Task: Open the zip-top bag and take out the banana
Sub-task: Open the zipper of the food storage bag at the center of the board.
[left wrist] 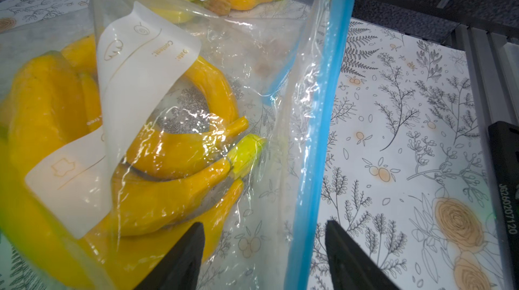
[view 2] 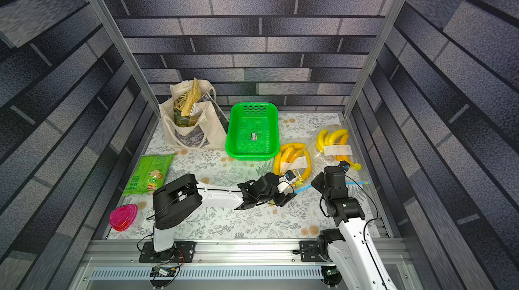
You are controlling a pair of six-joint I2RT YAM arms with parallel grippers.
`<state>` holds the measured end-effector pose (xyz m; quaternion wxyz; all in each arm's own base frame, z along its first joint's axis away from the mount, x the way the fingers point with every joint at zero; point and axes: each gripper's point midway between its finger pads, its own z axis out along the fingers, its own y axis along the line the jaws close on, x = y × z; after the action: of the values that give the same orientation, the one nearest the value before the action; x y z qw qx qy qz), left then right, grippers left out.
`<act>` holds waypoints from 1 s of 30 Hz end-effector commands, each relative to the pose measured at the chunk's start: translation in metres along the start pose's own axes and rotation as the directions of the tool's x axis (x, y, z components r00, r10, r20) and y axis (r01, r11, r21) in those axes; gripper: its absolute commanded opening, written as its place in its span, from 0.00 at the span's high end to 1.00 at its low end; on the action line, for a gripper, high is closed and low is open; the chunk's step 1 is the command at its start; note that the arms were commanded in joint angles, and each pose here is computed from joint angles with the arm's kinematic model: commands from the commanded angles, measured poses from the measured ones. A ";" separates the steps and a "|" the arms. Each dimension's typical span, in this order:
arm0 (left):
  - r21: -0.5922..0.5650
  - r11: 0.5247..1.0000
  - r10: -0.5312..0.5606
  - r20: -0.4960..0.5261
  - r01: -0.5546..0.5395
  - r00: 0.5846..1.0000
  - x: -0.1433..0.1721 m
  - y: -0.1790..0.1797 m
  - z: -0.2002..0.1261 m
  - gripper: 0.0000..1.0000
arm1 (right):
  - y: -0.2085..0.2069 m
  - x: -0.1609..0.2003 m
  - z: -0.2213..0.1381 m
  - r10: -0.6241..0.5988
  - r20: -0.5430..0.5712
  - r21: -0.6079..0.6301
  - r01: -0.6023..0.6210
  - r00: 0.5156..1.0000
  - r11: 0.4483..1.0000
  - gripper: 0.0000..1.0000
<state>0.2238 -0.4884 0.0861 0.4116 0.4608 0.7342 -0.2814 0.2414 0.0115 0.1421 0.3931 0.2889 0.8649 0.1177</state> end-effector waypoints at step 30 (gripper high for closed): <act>-0.065 0.997 -0.040 0.083 0.045 0.996 -0.047 0.026 0.010 1.00 | 0.030 0.023 0.003 0.001 -0.059 -0.239 -0.015 0.998 0.971 0.68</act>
<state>0.2476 -0.4959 0.0819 0.4198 0.4556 0.7461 -0.2442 0.2402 0.0312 0.1325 0.3890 0.2645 0.8652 0.1737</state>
